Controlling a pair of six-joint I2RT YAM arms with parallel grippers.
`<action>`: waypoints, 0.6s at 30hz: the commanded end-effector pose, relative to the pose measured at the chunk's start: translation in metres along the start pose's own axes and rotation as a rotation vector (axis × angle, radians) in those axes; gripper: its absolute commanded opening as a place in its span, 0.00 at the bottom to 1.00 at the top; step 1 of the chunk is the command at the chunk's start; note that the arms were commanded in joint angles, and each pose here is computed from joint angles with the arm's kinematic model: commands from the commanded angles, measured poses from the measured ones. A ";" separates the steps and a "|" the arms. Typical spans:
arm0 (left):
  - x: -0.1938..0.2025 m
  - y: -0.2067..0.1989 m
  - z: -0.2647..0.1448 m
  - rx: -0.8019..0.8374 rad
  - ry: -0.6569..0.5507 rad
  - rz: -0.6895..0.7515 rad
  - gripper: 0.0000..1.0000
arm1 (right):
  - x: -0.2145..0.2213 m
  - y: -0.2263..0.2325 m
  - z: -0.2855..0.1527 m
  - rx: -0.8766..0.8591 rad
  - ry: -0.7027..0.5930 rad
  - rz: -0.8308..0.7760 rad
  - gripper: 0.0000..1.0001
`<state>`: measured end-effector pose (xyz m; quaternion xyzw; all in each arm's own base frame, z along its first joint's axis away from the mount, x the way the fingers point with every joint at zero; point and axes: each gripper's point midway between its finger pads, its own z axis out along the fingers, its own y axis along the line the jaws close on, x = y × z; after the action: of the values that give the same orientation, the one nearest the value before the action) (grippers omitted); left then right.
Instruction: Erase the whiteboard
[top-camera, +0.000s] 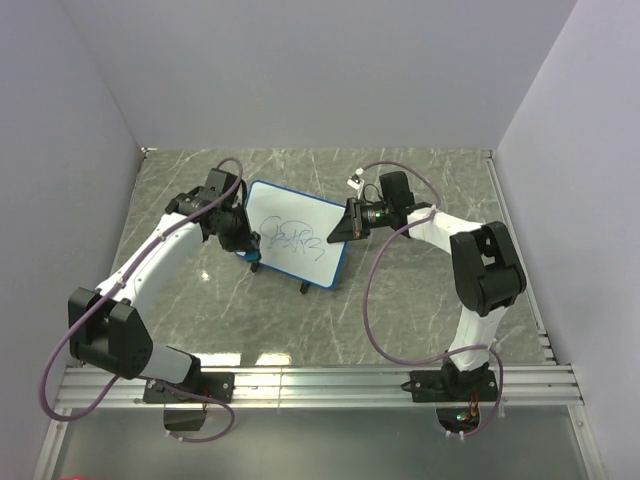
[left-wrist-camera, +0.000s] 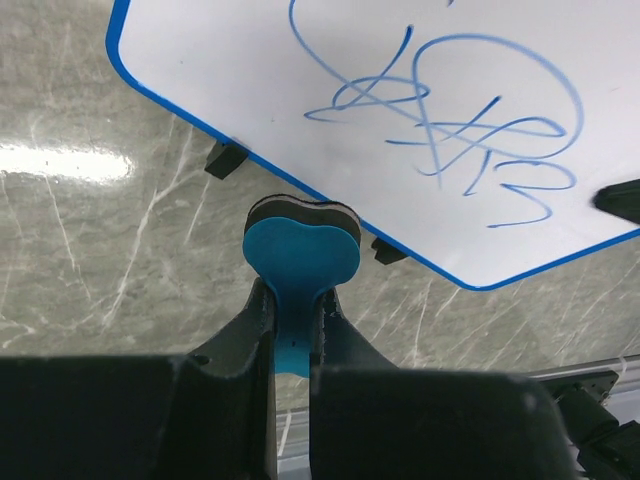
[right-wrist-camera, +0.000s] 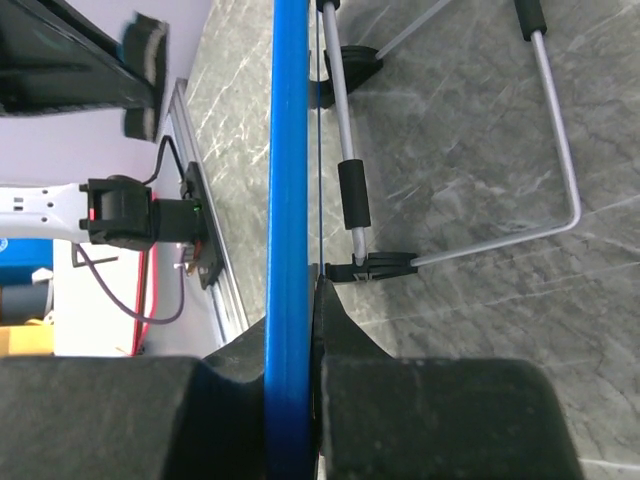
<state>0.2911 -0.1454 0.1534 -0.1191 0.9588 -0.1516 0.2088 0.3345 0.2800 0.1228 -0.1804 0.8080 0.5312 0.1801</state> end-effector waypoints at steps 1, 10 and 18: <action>-0.020 -0.014 -0.023 0.026 -0.078 0.033 0.00 | 0.001 -0.032 -0.007 0.164 -0.069 0.077 0.00; -0.038 -0.046 -0.013 0.078 -0.131 0.070 0.00 | 0.003 -0.059 -0.022 0.352 -0.117 0.049 0.00; -0.033 -0.055 -0.002 0.100 -0.152 0.089 0.00 | -0.006 -0.072 -0.032 0.449 -0.072 -0.028 0.00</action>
<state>0.3191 -0.1818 0.1769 -0.0801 0.9466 -0.1710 0.2614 0.3360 0.2716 0.1267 -0.1799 0.8244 0.4888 0.2213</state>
